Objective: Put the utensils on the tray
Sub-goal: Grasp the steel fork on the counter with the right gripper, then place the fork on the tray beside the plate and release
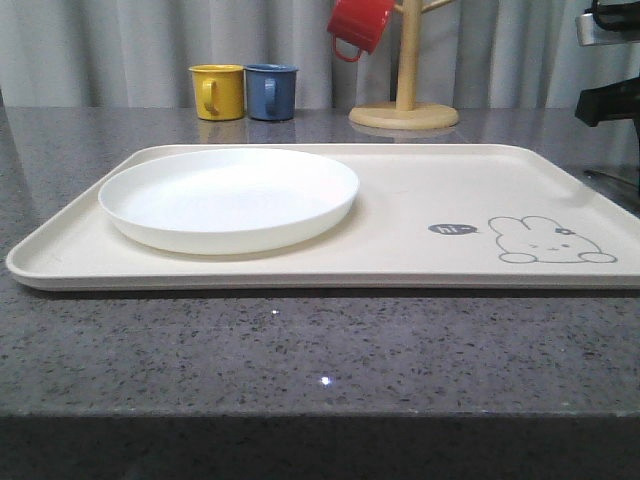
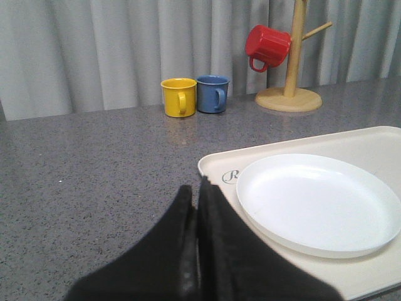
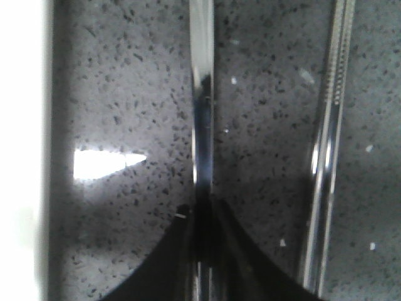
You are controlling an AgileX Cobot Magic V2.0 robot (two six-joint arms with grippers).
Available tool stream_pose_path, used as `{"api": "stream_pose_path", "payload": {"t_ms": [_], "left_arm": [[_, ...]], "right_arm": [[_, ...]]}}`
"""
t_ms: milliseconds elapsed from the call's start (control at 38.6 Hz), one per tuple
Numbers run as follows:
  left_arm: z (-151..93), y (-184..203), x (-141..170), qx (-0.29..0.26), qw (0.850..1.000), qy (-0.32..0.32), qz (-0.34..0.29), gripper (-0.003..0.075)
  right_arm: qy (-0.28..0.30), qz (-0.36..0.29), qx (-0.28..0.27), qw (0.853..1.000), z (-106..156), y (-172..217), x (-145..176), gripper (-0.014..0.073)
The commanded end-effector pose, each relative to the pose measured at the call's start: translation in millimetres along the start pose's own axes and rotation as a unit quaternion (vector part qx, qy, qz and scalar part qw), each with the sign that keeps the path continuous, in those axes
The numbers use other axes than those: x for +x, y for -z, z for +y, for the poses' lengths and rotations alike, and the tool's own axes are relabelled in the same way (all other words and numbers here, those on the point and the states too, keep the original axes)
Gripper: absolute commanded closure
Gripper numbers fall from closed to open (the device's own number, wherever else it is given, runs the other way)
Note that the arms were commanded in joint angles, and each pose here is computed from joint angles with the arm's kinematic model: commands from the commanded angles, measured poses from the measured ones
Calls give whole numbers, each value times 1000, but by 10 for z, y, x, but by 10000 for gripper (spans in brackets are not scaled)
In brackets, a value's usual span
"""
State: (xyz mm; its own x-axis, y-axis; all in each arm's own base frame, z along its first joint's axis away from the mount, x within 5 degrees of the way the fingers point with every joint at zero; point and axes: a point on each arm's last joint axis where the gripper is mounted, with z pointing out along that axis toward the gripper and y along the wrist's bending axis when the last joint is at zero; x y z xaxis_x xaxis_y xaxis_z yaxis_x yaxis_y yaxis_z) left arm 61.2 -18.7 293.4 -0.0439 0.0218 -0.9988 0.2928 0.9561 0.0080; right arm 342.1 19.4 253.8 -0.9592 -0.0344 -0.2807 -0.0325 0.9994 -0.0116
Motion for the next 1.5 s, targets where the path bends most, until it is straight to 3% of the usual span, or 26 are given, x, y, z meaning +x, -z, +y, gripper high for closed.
{"api": "stream_pose_path", "payload": {"t_ms": [0,311,595,958,1217,1476], "left_arm": [[1,17,-165,0,999,7,-53,738],[1,17,-165,0,999,7,-53,738],[1,17,-165,0,999,7,-53,738],[1,17,-165,0,999,7,-53,738],[1,17,-165,0,999,7,-53,738],[1,17,-165,0,999,7,-53,738]], "right_arm": [[-1,-20,-7,1000,-1,196,-28,661],[-27,-55,-16,998,103,867,18,641],[3,-60,-54,997,702,1145,81,641],[15,-65,-115,991,1591,860,36,641],[-27,-44,-112,992,1770,557,-150,641],[-41,-36,-87,995,1788,357,-207,641]]}}
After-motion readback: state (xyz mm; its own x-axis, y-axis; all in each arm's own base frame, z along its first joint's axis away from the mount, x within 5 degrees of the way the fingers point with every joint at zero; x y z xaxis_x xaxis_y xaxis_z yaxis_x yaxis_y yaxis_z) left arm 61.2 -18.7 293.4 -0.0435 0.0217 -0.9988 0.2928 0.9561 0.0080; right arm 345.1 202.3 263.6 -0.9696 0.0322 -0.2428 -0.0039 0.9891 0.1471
